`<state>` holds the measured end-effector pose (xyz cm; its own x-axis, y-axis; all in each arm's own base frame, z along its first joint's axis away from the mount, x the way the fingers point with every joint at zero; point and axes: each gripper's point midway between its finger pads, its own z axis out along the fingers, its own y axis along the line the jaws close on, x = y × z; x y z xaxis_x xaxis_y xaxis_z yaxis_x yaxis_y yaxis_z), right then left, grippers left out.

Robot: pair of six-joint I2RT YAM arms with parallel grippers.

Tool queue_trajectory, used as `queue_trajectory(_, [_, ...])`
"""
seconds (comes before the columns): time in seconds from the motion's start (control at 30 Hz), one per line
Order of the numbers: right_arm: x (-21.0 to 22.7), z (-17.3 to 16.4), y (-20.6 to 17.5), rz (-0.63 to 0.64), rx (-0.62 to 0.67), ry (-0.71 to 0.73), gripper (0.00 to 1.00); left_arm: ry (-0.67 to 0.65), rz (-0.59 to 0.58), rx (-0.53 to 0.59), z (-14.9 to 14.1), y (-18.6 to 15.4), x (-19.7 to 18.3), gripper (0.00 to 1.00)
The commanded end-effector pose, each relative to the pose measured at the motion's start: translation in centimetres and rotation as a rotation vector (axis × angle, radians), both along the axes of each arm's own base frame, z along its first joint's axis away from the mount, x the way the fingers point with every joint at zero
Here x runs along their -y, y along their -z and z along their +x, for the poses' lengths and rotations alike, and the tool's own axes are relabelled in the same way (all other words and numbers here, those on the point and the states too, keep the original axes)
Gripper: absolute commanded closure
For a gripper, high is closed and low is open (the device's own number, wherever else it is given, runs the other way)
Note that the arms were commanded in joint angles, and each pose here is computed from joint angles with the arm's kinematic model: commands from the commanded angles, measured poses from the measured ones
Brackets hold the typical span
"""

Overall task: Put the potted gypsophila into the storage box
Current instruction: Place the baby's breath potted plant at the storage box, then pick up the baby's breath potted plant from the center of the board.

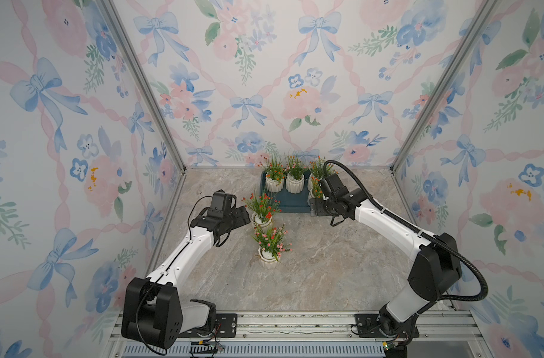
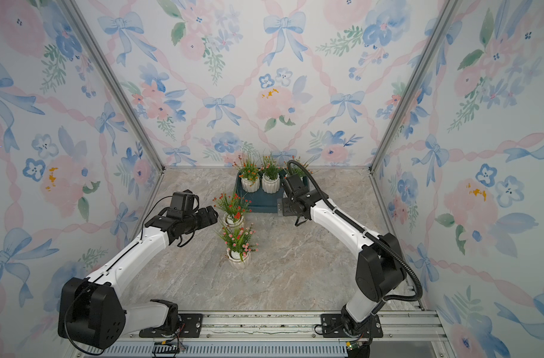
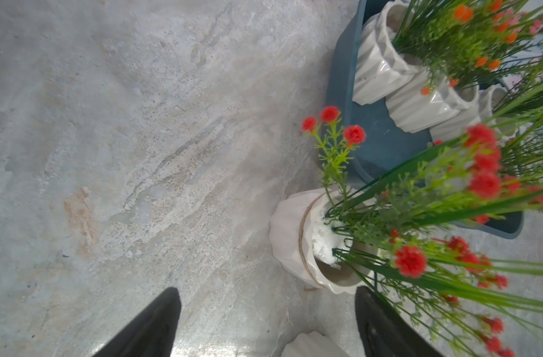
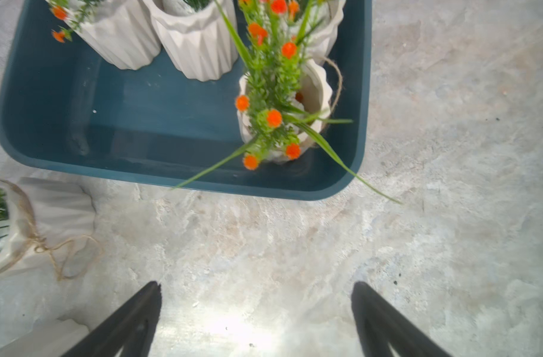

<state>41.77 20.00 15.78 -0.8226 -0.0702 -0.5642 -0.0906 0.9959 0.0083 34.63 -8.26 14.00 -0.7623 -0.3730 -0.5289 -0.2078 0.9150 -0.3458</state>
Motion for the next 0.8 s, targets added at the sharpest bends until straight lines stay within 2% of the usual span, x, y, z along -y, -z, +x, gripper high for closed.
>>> queue_trajectory(0.0, [2.1,-0.5,1.1,0.008,-0.041,0.022,0.03,-0.006,0.014,-0.041,0.7,0.7,0.4,0.12])
queue_trajectory(0.23, [4.1,-1.2,2.3,0.052,-0.076,0.052,0.03,0.039,0.054,-0.078,3.2,2.0,2.2,0.14])
queue_trajectory(0.3, [4.5,-1.3,2.6,0.055,-0.08,0.06,0.03,0.056,0.053,-0.094,3.7,2.5,2.7,0.2])
queue_trajectory(0.63, [5.4,-1.4,4.0,0.072,-0.11,0.094,0.03,0.029,0.117,-0.119,4.5,3.8,2.0,0.29])
queue_trajectory(0.77, [5.6,-1.3,4.6,0.074,-0.123,0.101,0.03,0.038,0.12,-0.128,4.6,4.2,2.2,0.38])
